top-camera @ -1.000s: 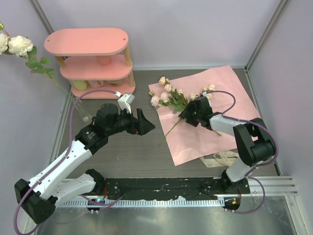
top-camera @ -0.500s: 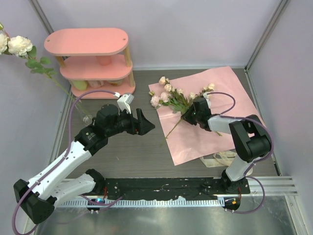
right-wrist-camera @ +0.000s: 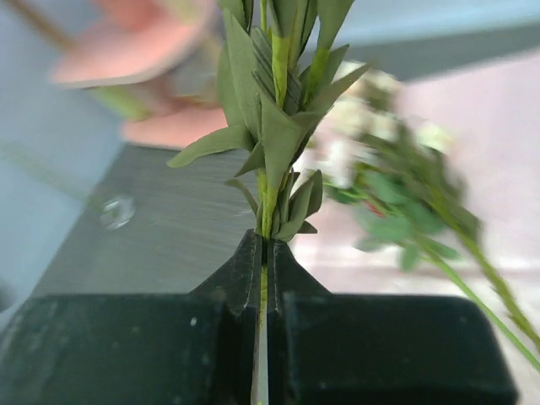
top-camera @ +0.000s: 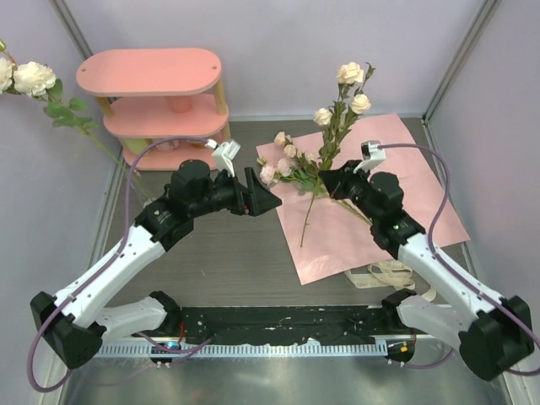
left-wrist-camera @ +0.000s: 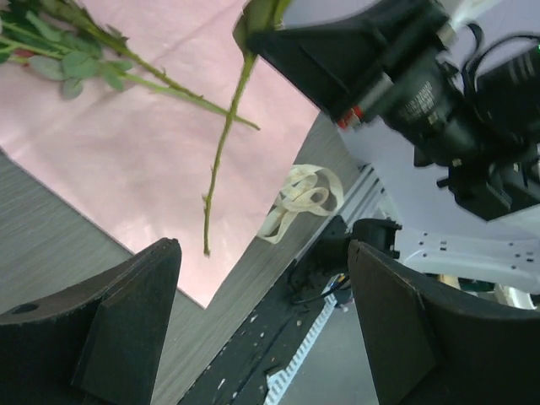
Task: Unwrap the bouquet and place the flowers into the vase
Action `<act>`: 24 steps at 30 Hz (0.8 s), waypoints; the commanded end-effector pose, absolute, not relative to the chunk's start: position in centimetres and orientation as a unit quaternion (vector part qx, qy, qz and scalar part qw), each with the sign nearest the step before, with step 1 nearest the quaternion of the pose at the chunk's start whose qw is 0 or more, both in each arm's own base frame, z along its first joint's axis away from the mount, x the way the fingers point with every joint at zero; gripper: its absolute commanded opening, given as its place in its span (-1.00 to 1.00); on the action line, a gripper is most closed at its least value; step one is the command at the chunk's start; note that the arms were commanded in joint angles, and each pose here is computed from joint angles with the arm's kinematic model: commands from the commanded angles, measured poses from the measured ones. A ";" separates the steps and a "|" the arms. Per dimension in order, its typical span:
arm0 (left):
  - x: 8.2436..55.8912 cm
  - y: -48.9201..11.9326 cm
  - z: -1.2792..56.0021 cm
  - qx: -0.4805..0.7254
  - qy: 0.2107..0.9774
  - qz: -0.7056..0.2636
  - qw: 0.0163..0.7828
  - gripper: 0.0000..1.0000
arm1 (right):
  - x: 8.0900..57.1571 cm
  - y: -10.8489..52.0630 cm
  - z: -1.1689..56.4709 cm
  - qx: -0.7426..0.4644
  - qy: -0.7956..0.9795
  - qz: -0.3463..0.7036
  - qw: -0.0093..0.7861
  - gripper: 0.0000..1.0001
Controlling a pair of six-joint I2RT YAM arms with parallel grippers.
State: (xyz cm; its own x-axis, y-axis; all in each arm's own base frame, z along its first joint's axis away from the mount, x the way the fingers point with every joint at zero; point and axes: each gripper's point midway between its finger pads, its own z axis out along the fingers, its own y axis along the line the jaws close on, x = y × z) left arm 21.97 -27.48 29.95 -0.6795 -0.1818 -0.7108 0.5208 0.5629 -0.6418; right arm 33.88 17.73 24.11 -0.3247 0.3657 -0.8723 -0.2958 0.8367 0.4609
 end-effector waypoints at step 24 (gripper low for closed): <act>23.0 -34.7 41.2 0.111 0.690 -0.550 0.456 0.19 | 17.7 26.7 33.2 -0.290 0.585 0.531 0.540 -0.98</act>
